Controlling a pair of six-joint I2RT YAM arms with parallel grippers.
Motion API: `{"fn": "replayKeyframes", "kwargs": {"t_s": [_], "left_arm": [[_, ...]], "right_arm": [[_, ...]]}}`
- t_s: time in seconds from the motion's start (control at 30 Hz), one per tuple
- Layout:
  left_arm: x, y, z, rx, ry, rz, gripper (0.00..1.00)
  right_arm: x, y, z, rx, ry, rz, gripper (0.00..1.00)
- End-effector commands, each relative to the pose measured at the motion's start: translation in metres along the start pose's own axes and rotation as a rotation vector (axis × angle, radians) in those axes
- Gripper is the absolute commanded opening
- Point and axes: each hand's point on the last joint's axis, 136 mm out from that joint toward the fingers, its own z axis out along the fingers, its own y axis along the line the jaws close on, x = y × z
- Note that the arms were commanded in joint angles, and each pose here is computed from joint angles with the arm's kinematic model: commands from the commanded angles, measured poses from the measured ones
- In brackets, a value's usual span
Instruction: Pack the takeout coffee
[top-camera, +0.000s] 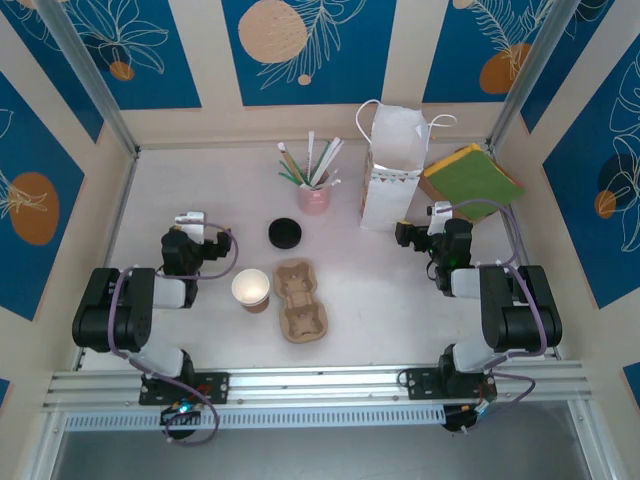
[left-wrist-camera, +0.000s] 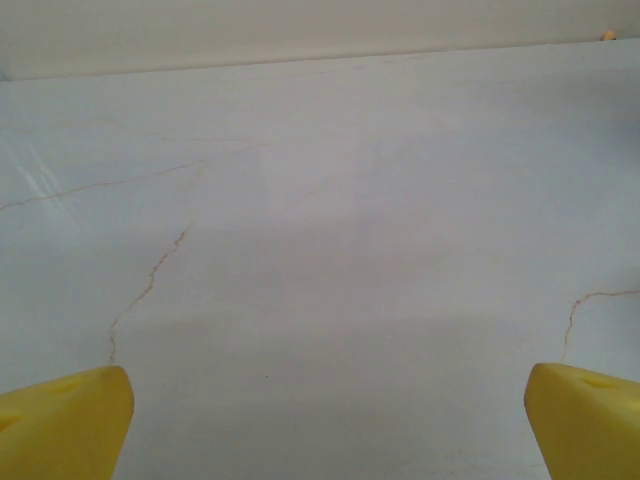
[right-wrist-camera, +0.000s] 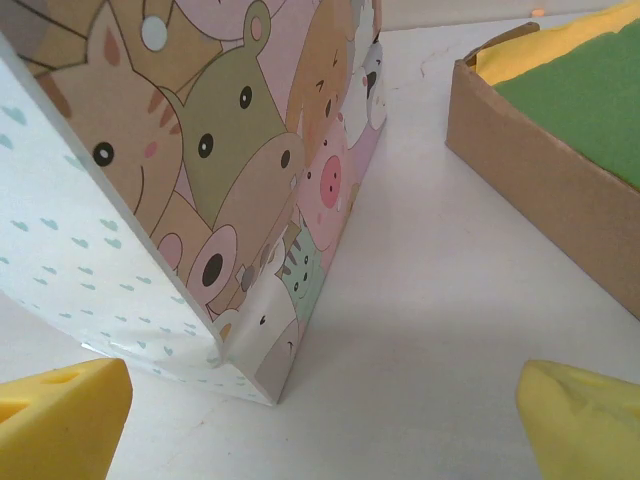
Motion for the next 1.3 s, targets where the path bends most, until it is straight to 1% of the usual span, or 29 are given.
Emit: {"fn": "replayKeyframes", "kwargs": {"t_s": [0.0, 1.13, 1.27], "left_arm": [[-0.004, -0.007, 0.002, 0.031, -0.01, 0.022, 1.0], [-0.004, -0.007, 0.003, 0.031, -0.001, 0.021, 1.0], [-0.02, 0.008, -0.004, -0.055, 0.015, -0.008, 1.0]], "right_arm": [[-0.005, -0.001, 0.001, 0.007, -0.022, -0.006, 0.99], [-0.007, 0.0, 0.0, 0.008, -0.031, -0.01, 0.99], [-0.022, 0.002, -0.015, 0.023, -0.066, -0.016, 0.99]]}}
